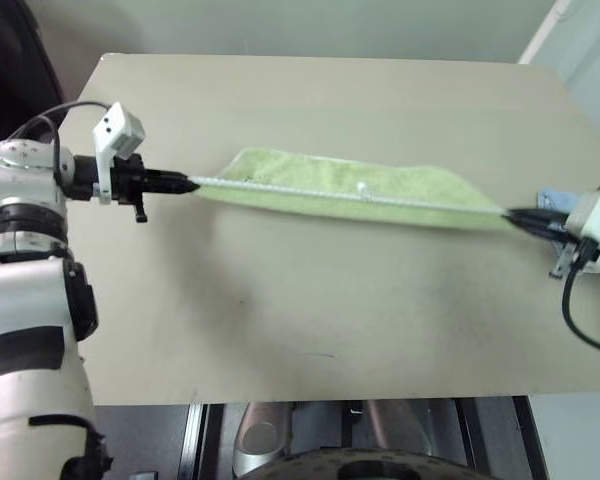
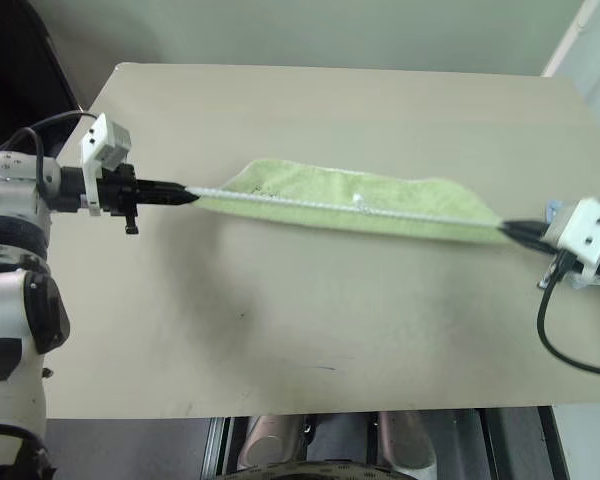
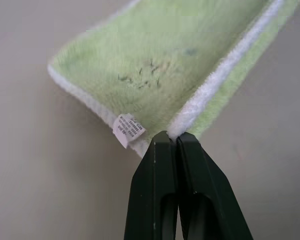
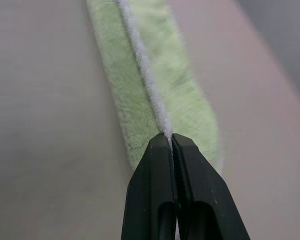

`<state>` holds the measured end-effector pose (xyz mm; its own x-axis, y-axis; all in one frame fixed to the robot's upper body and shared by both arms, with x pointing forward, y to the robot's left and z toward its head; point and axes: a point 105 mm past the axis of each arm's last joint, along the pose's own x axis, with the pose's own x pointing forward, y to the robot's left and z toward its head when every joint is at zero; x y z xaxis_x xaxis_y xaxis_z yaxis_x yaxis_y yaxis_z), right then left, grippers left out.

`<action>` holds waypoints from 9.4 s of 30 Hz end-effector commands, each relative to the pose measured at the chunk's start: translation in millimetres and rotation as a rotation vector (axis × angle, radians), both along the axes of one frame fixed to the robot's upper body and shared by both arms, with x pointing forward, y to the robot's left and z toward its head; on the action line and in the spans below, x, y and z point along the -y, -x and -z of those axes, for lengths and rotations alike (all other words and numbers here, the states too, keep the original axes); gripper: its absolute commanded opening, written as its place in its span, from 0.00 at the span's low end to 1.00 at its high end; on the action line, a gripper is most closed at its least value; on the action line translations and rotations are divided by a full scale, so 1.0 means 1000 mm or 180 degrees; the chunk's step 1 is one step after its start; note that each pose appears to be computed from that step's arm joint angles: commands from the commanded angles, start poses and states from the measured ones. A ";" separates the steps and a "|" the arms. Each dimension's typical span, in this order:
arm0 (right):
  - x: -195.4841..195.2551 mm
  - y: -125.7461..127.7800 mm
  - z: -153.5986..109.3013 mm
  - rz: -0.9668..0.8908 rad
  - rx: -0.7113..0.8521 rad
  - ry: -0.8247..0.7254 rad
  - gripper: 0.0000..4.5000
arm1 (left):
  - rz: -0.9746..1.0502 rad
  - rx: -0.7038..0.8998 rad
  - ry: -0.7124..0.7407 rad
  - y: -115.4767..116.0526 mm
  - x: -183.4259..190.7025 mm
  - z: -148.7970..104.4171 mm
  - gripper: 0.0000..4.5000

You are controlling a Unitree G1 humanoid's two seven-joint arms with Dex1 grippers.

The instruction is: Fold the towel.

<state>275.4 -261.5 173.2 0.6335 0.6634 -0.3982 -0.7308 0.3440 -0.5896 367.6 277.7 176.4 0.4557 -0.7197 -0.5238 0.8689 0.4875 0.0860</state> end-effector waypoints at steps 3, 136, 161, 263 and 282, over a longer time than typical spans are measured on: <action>0.012 0.014 -0.012 0.0045 -0.0104 0.0151 0.00 | -0.0148 -0.0191 -0.0212 0.022 -0.033 -0.007 0.01; -0.021 -0.006 -0.005 0.1178 -0.1478 -0.2998 1.00 | 0.0883 0.0631 0.1546 0.006 0.080 -0.033 0.99; 0.010 0.027 0.078 0.2804 -0.3113 -0.4044 1.00 | 0.1408 0.0187 0.1187 0.085 0.178 0.021 0.99; -0.123 0.013 0.026 0.0939 -0.1983 -0.2049 0.01 | 0.1241 0.0781 0.1484 0.050 0.215 0.013 1.00; -0.133 0.012 0.045 0.0884 -0.2147 -0.1869 0.45 | 0.1199 0.0794 0.1443 0.049 0.212 0.015 1.00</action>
<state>265.2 -130.6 115.0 0.5557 0.7075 -0.4367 -0.6744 0.6907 0.2610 320.1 66.2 154.5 0.1954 -0.9792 -0.0551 0.9746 0.1876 0.1223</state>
